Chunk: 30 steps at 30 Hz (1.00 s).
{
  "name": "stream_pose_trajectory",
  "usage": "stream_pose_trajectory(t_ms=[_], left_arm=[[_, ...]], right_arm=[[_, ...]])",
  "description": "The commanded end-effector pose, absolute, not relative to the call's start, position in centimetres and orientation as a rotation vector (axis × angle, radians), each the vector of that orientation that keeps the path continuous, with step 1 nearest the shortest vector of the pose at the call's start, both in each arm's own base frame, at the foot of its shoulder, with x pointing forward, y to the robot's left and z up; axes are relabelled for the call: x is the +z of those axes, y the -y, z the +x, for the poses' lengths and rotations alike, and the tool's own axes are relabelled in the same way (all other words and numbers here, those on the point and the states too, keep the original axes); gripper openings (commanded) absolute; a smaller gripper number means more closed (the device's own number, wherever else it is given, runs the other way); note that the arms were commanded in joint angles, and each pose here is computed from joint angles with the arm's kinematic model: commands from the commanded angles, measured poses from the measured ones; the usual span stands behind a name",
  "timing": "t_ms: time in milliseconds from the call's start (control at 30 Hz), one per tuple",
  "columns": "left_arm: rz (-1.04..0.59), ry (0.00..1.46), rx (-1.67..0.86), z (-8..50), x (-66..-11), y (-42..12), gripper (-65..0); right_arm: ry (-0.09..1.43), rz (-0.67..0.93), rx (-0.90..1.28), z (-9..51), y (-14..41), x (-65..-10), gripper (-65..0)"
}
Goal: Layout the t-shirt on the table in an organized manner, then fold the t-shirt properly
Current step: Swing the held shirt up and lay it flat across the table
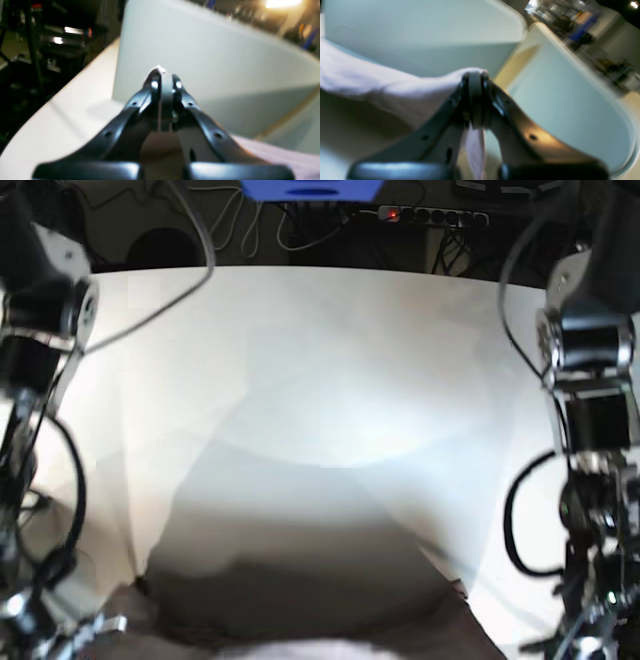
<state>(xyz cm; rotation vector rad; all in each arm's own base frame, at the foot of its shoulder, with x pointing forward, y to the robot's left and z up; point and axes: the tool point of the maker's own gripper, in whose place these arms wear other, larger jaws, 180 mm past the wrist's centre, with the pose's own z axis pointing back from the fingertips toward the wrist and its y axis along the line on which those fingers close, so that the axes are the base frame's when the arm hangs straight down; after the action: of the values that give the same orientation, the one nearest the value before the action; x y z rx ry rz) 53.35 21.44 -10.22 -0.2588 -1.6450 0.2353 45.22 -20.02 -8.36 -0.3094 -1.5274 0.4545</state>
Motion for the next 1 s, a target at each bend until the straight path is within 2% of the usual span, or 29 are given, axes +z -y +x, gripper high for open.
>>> stream_pose_trajectory(t_ms=[0,233,367,667,967], left_arm=[[-0.252,1.707,0.239,52.5,-8.8,-22.3,-64.9],[-0.182,1.549,0.314,45.1,-19.3,-25.0,-64.9],[-0.152,1.436,0.358,38.8,-25.0,-25.6,-64.9],[-0.131,1.146,0.615,27.9,-36.2,-28.5,-64.9],[-0.167,1.03,0.724,25.4,-40.5,-28.7,-64.9]], right_arm=[[1.547,-0.326,0.433,44.2,20.8,-8.4,-65.0],[1.385,-0.182,0.362,36.8,19.3,-20.1,-65.0],[1.307,-0.11,0.345,31.6,18.6,-25.5,-65.0],[1.198,0.03,0.358,23.0,16.8,-30.8,-65.0],[1.11,0.051,0.328,19.2,17.3,-33.3,-65.0]])
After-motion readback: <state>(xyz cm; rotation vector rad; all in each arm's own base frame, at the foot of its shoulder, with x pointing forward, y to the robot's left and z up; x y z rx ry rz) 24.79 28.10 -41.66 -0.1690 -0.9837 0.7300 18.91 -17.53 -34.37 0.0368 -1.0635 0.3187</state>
